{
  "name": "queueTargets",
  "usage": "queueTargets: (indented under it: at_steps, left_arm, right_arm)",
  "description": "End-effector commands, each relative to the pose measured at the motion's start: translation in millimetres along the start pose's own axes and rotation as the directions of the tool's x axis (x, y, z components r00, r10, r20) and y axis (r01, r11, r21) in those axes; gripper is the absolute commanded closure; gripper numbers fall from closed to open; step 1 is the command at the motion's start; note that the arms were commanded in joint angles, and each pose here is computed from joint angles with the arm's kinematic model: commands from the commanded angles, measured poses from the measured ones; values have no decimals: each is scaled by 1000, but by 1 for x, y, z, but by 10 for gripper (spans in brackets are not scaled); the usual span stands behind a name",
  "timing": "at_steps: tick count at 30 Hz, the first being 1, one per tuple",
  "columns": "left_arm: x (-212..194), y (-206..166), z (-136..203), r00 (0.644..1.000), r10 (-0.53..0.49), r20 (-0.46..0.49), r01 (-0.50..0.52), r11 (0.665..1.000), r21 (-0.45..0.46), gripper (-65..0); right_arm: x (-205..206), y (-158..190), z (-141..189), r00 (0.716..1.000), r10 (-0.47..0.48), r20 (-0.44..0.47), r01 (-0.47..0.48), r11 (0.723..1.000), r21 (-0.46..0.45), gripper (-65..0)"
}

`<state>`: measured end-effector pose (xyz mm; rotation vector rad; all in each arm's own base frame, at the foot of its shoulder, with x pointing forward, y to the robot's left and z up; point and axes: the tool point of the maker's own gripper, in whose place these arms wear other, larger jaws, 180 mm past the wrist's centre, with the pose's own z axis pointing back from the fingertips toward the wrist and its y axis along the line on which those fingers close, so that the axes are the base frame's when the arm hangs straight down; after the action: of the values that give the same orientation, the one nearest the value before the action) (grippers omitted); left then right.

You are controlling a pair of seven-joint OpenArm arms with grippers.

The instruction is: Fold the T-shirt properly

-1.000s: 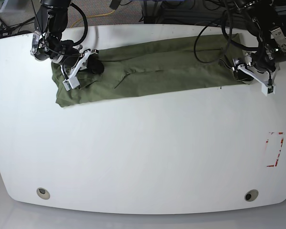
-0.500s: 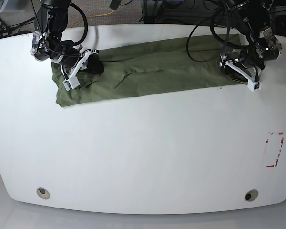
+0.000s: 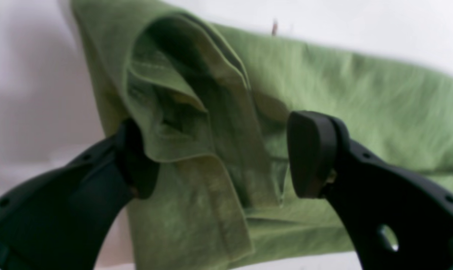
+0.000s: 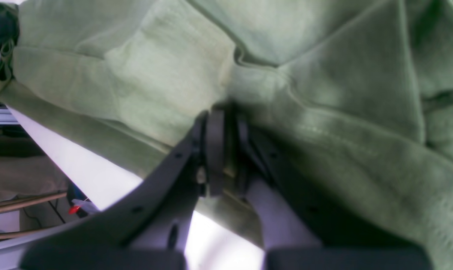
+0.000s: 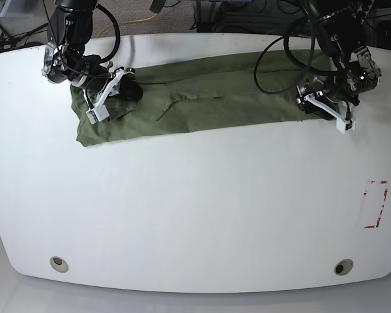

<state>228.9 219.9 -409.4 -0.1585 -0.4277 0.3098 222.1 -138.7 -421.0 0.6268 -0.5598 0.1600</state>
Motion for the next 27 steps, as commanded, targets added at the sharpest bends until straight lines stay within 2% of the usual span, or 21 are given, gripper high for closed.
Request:
queueTargets:
  at_steps: [1, 3, 5, 7, 9, 11, 18, 27]
  left_arm:
    - [-6, -5, -2, 1000, 0, -24, 0, 1000, -15, -476]
    - [-2, -5, 2, 1000, -5, -8, 5, 1000, -13, -449]
    - [1, -6, 4, 1000, -10, 5, 10, 1000, -11, -369]
    - [4, -7, 7, 1000, -16, 17, 16, 1000, -11, -219]
    - [8, -8, 10, 999, -25, 32, 25, 1000, -9, -106]
    - [12, -9, 14, 998, -32, 50, 32, 999, -6, -58]
    - [26, -12, 29, 992, -62, 110, 61, 998, 7, -61]
    - [20, 2, 31, 990, -118, 81, 115, 993, 40, -58]
  right_arm:
    - [8, -4, 3, 1000, 21, 6, -21, 1000, -15, -35]
    - [8, -4, 3, 1000, 20, 7, -20, 1000, -14, -35]
    - [5, -6, 1, 1000, 6, 0, -6, 1000, -12, -35]
    - [0, -8, -1, 1000, -10, -11, 10, 1000, -11, -35]
    - [-2, -10, -1, 1000, -19, -18, 19, 1000, -12, -35]
    - [-3, -11, -2, 1000, -22, -20, 22, 1000, -12, -35]
    - [-3, -10, -2, 1000, -23, -19, 23, 1000, -11, -35]
    - [-3, -11, -2, 1000, -21, -19, 20, 1000, -12, -35]
